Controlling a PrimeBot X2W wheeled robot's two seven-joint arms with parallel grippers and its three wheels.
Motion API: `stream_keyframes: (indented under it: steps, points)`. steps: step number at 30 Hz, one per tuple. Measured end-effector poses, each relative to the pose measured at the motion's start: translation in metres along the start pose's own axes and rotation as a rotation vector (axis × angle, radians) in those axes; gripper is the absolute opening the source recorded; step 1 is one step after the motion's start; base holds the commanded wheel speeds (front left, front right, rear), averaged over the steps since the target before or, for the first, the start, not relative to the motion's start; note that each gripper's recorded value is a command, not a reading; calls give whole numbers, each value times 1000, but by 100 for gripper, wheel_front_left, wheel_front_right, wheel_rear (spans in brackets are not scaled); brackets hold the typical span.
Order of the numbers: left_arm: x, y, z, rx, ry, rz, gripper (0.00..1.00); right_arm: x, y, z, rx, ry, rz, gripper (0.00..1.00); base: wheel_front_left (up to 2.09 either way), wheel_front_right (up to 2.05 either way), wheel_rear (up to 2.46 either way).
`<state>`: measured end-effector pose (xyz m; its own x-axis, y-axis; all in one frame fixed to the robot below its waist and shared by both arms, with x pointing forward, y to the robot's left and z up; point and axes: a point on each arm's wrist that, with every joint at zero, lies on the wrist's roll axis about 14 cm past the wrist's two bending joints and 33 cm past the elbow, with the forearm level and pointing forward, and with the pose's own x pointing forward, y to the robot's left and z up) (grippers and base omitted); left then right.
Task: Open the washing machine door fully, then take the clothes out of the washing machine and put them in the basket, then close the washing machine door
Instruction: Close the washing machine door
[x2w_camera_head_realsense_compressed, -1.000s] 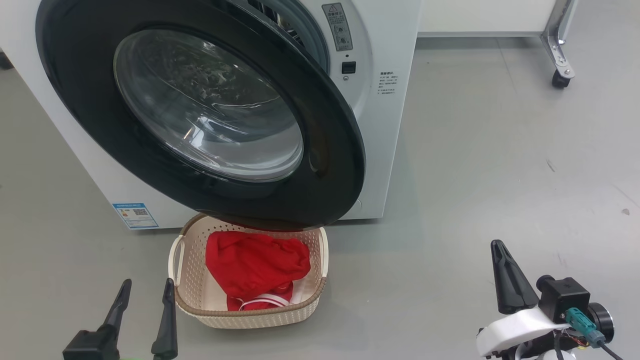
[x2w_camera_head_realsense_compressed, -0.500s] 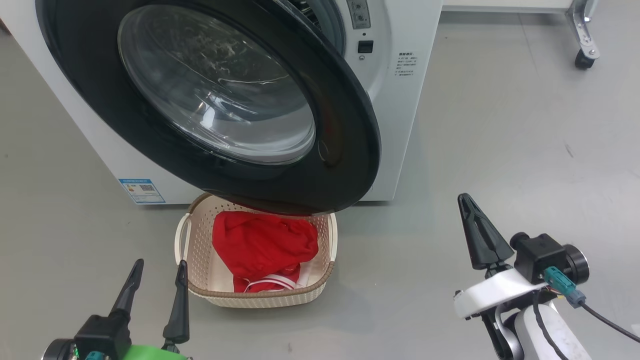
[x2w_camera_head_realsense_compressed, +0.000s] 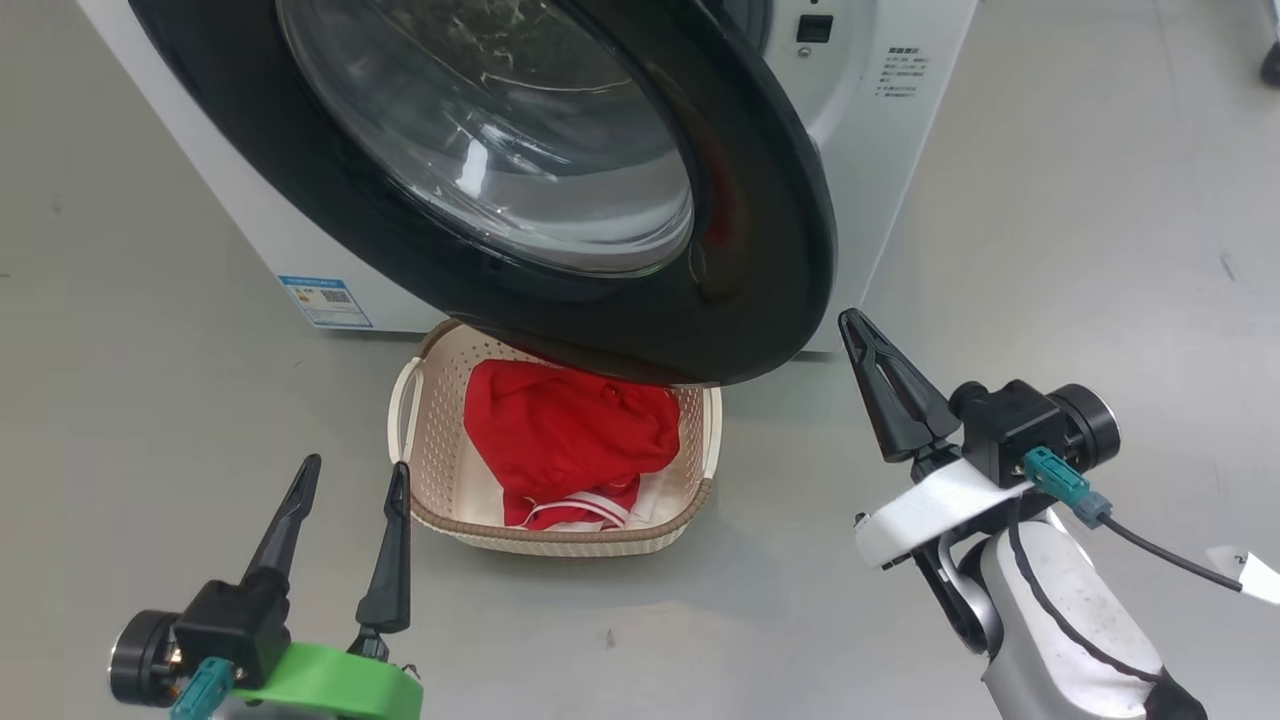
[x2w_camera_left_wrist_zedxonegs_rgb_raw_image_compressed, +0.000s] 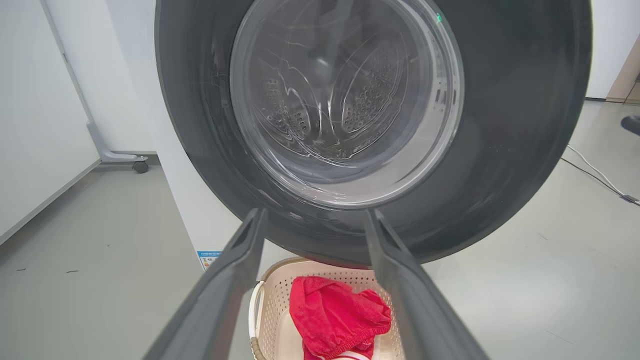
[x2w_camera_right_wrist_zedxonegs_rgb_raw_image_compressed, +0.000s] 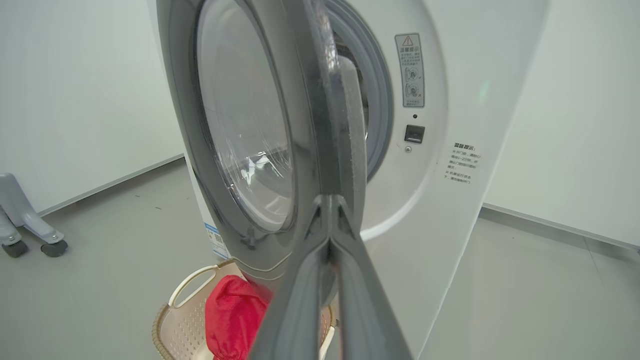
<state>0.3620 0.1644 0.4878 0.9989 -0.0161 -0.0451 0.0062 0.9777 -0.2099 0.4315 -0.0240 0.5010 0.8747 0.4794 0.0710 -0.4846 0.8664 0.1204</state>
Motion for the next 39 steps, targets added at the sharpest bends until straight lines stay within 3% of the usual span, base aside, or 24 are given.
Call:
stream_keyframes:
  steps: [21, 39]
  points:
    - [17, 18, -8, 8, 3, 68, 100, 51, 9, -47, 28, 110, 92, 0, 0, 0, 0]
    - [41, 12, -21, -5, 13, 46, 100, 106, -36, -40, 9, 70, 13, 0, 0, 0, 0]
